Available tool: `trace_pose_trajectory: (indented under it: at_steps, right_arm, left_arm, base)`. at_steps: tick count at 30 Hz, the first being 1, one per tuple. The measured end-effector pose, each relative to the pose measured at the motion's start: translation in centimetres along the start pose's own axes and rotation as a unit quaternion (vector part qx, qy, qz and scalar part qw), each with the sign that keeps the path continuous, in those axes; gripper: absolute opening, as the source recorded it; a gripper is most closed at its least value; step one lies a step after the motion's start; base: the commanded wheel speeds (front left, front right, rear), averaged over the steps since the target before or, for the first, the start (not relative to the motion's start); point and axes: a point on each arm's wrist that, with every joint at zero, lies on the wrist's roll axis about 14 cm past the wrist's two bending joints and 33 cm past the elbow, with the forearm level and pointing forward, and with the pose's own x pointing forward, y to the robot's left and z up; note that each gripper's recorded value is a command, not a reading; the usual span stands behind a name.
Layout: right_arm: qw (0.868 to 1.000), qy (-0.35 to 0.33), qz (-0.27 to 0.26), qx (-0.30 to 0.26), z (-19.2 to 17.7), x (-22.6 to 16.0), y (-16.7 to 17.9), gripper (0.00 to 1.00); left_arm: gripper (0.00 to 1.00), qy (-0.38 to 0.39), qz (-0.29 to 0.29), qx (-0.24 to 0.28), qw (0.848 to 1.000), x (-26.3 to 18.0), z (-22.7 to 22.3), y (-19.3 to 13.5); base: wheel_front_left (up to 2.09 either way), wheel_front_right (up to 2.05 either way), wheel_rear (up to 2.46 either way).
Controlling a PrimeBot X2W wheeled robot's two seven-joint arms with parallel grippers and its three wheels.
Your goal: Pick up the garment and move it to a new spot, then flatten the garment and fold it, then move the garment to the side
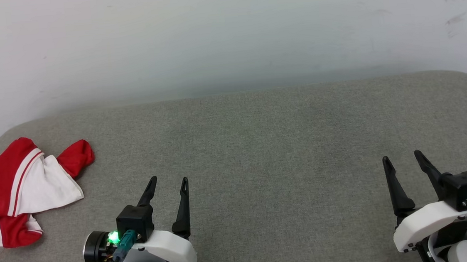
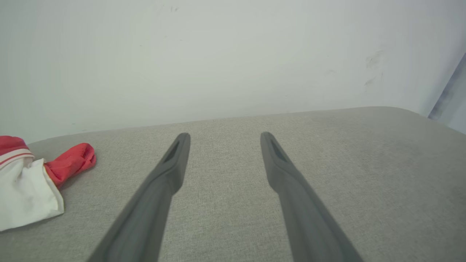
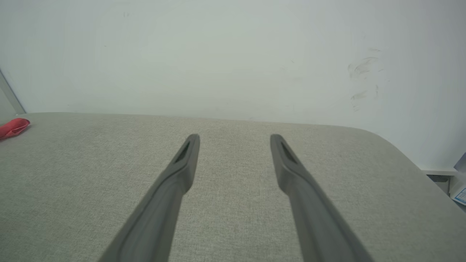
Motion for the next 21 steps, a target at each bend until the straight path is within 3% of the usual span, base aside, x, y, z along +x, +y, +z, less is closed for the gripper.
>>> trace_pose_trajectory:
  at_steps: [11,21]
  right_arm:
    - [1.0,-0.011,-0.005,-0.019,0.41,0.15,-0.18,1.0]
    - [1.0,-0.012,-0.014,-0.001,0.26,0.22,-0.42,1.0]
  left_arm:
    - [1.0,-0.009,-0.007,0.033,0.999,0.19,0.3,-0.26]
    - [1.0,-0.005,0.005,0.023,1.0,0.18,0.02,0.34]
  base:
    - [0.0,0.0,0.0]
    - [0.0,0.0,0.0]
